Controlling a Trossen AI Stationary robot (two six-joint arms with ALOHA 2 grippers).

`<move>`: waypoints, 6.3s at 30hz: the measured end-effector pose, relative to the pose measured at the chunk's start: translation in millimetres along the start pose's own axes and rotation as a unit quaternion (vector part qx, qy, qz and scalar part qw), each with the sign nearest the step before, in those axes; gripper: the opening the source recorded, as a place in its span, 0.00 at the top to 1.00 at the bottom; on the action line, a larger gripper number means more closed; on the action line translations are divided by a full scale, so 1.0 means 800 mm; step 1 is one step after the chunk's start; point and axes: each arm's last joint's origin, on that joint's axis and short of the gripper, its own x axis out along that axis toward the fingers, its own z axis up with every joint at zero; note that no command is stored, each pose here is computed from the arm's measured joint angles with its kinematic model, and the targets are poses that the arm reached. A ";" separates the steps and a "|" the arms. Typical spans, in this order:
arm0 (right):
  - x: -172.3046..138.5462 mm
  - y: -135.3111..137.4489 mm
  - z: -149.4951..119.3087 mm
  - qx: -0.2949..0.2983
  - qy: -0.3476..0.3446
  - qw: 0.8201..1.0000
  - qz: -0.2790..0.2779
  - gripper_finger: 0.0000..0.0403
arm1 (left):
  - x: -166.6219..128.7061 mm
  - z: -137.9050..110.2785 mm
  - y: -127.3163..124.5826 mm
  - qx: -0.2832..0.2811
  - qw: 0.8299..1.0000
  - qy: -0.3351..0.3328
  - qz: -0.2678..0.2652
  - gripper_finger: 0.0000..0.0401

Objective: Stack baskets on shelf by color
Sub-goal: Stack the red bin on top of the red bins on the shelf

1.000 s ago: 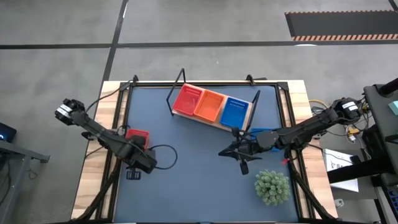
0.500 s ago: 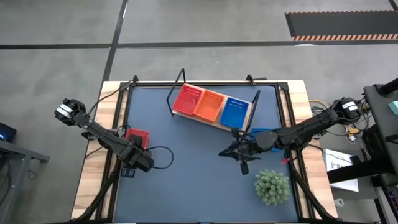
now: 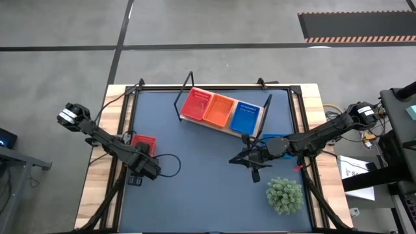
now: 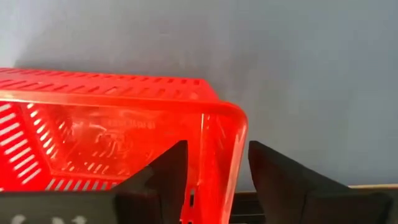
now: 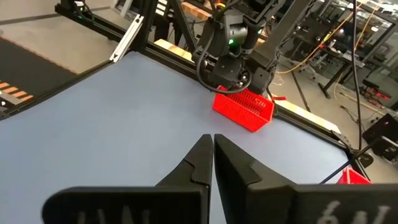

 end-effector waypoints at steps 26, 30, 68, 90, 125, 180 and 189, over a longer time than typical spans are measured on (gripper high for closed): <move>-0.001 0.003 -0.011 -0.003 0.036 0.999 0.012 0.98 | -0.065 0.022 -0.011 -0.053 0.997 -0.061 0.009 1.00; -0.001 0.002 -0.012 -0.009 0.025 1.000 0.006 0.98 | -0.094 0.041 -0.020 -0.053 0.996 -0.068 0.032 1.00; -0.111 -0.030 -0.054 -0.010 -0.096 0.992 -0.085 0.98 | -0.231 0.177 0.147 0.086 0.943 -0.222 0.232 1.00; -0.111 -0.029 -0.055 0.000 -0.093 0.992 -0.082 0.98 | -0.179 0.198 0.245 0.097 0.958 -0.126 0.240 1.00; -0.111 -0.029 -0.058 0.005 -0.082 0.993 -0.087 0.98 | -0.150 0.197 0.243 0.105 0.964 -0.114 0.214 1.00; -0.110 -0.028 -0.060 0.010 -0.074 0.994 -0.083 0.98 | -0.153 0.210 0.250 0.068 0.955 -0.174 0.231 0.74; -0.110 -0.028 -0.060 0.010 -0.074 0.994 -0.083 0.98 | -0.125 0.232 0.257 0.069 0.958 -0.162 0.227 0.74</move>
